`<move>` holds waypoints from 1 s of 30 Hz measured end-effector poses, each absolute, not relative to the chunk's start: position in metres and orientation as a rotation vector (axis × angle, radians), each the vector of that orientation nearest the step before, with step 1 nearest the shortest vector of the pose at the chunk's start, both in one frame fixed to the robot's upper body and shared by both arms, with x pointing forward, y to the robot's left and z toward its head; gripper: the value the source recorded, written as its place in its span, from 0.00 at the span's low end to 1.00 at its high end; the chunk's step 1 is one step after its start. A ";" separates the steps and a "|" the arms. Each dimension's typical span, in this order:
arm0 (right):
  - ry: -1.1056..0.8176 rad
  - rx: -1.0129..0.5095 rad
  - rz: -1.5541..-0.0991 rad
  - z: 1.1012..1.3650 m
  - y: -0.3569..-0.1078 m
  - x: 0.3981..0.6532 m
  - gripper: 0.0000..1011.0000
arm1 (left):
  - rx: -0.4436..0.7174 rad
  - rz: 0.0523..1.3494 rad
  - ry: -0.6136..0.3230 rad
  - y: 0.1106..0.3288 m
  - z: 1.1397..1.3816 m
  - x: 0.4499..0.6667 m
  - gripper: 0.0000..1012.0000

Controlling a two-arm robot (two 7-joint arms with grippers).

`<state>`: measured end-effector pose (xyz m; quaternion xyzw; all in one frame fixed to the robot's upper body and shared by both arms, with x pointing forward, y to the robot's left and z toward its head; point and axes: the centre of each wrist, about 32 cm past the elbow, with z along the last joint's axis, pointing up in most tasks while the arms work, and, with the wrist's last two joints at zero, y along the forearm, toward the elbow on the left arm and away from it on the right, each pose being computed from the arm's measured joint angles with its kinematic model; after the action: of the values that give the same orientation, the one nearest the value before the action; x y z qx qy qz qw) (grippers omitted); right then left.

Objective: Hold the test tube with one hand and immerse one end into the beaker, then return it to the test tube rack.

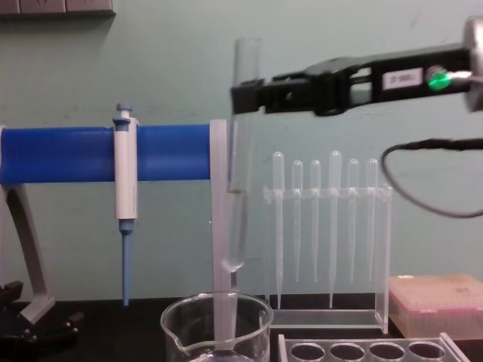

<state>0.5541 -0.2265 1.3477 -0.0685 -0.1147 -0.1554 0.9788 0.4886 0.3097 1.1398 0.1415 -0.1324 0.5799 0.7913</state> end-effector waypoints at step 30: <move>-0.151 -0.205 -0.331 1.272 -0.201 0.563 0.23 | 0.304 1.248 -0.285 0.310 1.140 0.489 0.99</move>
<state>0.5630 -0.2005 1.2719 -0.1017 -0.0748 -0.1645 0.9783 0.4886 0.3097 1.1398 0.1415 -0.1325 0.5799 0.7913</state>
